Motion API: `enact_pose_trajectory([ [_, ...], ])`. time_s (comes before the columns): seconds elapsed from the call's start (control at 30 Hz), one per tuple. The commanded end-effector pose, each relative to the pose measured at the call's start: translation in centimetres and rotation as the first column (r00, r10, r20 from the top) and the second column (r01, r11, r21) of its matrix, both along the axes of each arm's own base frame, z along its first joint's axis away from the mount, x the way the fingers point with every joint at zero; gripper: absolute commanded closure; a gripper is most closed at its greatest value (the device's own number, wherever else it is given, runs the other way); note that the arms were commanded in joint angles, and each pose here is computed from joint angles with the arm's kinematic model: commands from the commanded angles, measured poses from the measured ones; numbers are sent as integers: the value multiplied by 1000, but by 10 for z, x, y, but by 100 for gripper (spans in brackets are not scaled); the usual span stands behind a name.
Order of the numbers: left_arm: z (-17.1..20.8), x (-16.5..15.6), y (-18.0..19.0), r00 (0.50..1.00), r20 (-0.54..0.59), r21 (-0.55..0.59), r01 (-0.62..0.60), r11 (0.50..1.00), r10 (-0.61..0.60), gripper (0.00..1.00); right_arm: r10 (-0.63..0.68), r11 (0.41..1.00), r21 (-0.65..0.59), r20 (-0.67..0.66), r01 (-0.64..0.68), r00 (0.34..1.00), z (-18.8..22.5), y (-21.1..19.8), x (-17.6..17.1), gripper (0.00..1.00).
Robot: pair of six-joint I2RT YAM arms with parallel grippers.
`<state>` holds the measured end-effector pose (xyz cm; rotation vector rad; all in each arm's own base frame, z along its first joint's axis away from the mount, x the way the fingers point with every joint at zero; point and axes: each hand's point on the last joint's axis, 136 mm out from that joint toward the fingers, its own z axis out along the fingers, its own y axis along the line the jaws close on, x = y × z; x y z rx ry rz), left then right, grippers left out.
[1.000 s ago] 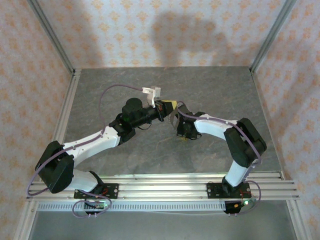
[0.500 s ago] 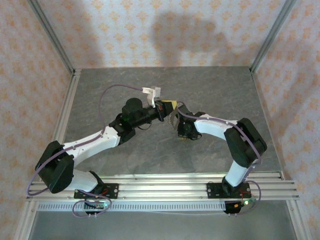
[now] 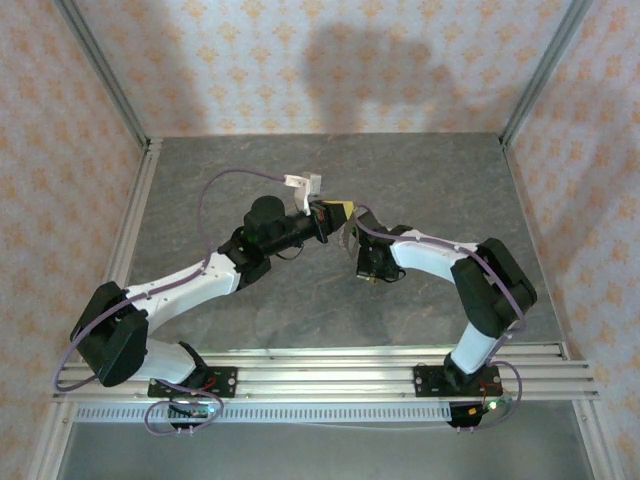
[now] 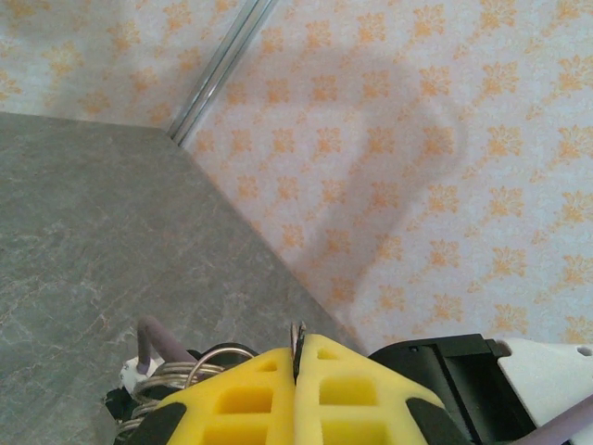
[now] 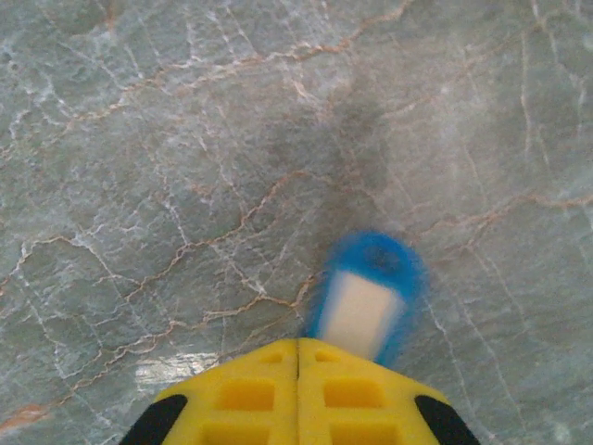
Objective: Put the keys on the keyring
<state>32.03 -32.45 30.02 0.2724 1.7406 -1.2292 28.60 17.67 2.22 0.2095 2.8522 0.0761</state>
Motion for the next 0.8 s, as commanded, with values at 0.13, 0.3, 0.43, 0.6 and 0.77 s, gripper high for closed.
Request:
enact_pose_trajectory([
  [0.13,32,-2,-2,997,73,-51,2,999,2,100,3,1000,5,44,-4,999,16,-3,0,100],
  [0.3,33,-3,-1,997,78,-50,-1,999,4,100,6,984,176,94,-22,996,33,21,8,100],
  [0.43,32,-4,0,997,78,-46,-1,999,5,100,-26,978,208,93,6,995,37,20,11,100],
  [0.6,32,-5,1,997,79,-37,-1,999,4,100,-100,972,223,87,79,991,39,-1,11,100],
  [0.77,34,-6,1,997,82,-23,1,1000,0,100,-144,966,233,107,116,984,48,-24,9,99],
])
